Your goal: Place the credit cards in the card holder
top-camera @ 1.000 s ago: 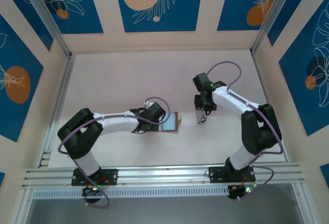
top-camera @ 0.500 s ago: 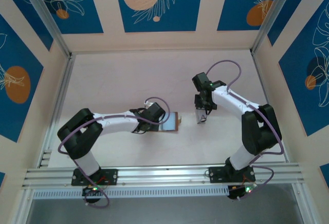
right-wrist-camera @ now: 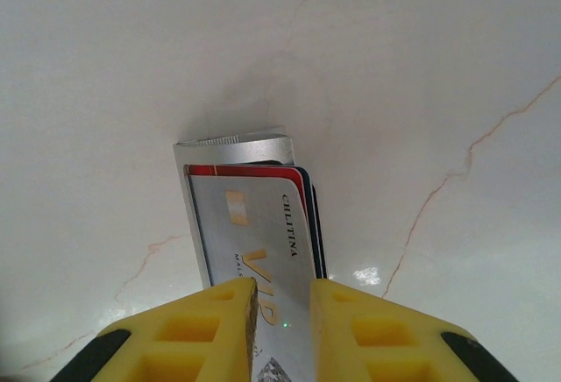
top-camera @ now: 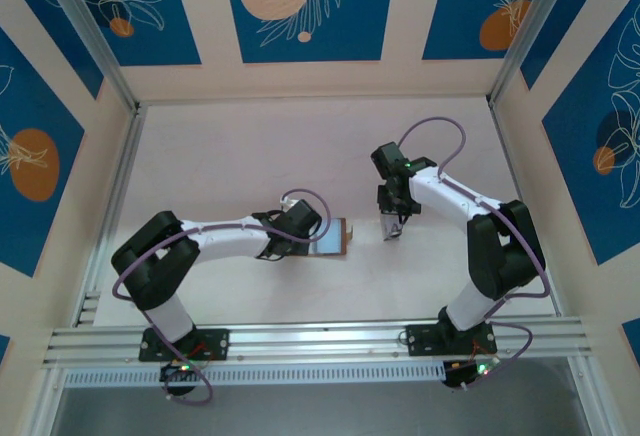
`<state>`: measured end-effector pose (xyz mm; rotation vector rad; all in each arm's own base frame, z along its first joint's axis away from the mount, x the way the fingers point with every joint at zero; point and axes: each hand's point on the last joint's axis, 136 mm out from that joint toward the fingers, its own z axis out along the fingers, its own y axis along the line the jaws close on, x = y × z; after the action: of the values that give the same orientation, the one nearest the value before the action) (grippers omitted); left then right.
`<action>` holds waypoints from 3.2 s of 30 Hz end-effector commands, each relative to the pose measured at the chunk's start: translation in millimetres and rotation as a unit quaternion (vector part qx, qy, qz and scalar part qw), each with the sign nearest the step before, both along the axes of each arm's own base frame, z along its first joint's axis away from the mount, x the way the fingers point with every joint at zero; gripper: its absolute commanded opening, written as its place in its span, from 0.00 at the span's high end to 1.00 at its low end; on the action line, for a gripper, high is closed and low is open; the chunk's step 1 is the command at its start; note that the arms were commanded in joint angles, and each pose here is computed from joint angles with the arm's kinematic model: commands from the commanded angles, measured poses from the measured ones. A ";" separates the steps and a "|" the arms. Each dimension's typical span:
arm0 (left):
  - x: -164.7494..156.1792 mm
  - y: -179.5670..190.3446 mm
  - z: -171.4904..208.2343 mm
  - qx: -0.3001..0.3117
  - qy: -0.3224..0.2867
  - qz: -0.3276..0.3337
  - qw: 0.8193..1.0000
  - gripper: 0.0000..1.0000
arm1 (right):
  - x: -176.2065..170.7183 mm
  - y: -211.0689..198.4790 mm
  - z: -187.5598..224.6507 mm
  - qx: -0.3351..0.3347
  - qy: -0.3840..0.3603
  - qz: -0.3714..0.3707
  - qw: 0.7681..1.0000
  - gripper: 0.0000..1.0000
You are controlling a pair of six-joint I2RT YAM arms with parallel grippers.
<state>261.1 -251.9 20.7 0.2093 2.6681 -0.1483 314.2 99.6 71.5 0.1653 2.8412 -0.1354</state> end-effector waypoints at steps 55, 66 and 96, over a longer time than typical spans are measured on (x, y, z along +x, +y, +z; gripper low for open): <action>-27.1 15.5 -38.2 0.026 0.068 0.000 0.997 0.89 | -4.1 24.4 -6.8 -0.017 0.019 0.041 0.999 0.81; -26.9 15.4 -37.7 0.026 0.068 -0.001 0.997 0.89 | -5.2 24.3 -1.0 -0.018 0.019 0.044 0.999 0.91; -26.2 15.1 -15.9 0.011 0.043 -0.006 0.999 0.90 | -27.4 175.6 53.4 0.312 -0.027 0.151 0.938 1.00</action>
<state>258.6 -251.2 22.0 0.1978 2.6529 -0.1840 291.1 253.1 132.6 -0.1397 2.7055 0.6763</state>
